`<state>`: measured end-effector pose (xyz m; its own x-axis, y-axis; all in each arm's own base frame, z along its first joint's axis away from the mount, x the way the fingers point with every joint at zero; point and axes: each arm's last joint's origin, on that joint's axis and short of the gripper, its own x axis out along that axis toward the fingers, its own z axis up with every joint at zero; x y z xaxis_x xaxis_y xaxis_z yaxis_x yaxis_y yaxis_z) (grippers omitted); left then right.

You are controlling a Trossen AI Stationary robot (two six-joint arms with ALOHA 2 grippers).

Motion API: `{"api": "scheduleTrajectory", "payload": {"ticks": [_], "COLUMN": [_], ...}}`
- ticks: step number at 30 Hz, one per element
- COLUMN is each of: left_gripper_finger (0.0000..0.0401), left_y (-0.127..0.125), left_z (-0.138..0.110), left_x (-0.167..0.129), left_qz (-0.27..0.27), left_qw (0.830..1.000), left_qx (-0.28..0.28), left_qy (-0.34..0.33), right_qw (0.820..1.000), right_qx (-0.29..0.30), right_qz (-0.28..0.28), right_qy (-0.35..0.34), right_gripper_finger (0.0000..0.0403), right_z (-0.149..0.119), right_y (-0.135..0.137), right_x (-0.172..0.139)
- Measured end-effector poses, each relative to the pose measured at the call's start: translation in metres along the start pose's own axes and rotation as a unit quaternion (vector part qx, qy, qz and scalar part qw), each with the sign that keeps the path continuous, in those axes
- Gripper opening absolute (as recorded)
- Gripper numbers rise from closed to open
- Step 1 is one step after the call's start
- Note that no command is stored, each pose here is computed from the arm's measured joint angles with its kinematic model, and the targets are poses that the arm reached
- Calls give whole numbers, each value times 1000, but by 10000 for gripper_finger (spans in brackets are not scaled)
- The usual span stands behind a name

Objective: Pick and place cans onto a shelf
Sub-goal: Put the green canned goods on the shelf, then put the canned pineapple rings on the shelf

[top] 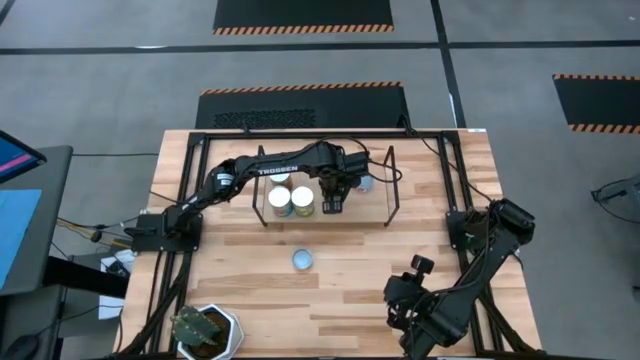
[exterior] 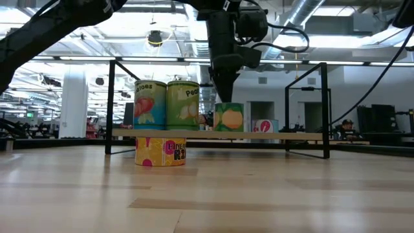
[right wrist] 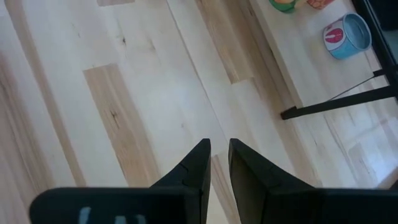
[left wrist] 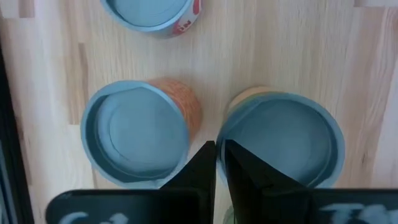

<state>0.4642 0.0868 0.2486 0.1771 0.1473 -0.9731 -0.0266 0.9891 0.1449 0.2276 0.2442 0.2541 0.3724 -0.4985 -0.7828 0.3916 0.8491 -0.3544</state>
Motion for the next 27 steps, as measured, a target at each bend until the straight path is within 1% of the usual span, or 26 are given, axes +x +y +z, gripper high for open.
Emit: {"api": "scheduleTrajectory", "payload": {"ticks": [8, 11, 13, 16, 18, 19, 21, 23, 24, 25, 27], "left_gripper_finger": [24, 24, 24, 24, 24, 24, 24, 24, 24, 24, 24], "left_y": [0, -4, -10, -20, -30, -35, -45, -57, -63, -68, -79], "left_z": [3, 2, -3, -15, -30, -35, -44, -62, -69, -78, -102], "left_x": [-2, -13, -25, -54, -79, -92, -119, -152, -169, -185, -211], "left_qz": [5, 6, 3, -4, -8, -9, -23, -66, -88, -103, -116], "left_qw": [1000, 1000, 1000, 1000, 1000, 1000, 999, 996, 993, 990, 986], "left_qx": [-7, -2, 3, 7, 12, 10, 0, 8, 14, 15, 14], "left_qy": [-13, -16, -9, 1, 20, 18, -27, -53, -79, -99, -118], "right_qw": [1000, 1000, 1000, 1000, 1000, 1000, 1000, 1000, 1000, 1000, 1000], "right_qx": [1, 1, 2, 0, -2, -2, -1, 0, 1, 2, 3], "right_qz": [0, 1, 2, 1, 0, -1, -2, -4, -4, -3, -3], "right_qy": [0, 0, -1, 0, -1, -1, 0, -2, -2, -2, -5], "right_gripper_finger": [82, 82, 82, 82, 82, 82, 82, 82, 82, 82, 82], "right_z": [0, 0, 0, 0, 0, 0, 2, 2, 3, 3, 3], "right_y": [0, 0, 1, 0, 0, 0, -1, -1, -1, -1, -1], "right_x": [0, 0, 0, 0, 0, 0, 1, 2, 2, 3, 3]}}
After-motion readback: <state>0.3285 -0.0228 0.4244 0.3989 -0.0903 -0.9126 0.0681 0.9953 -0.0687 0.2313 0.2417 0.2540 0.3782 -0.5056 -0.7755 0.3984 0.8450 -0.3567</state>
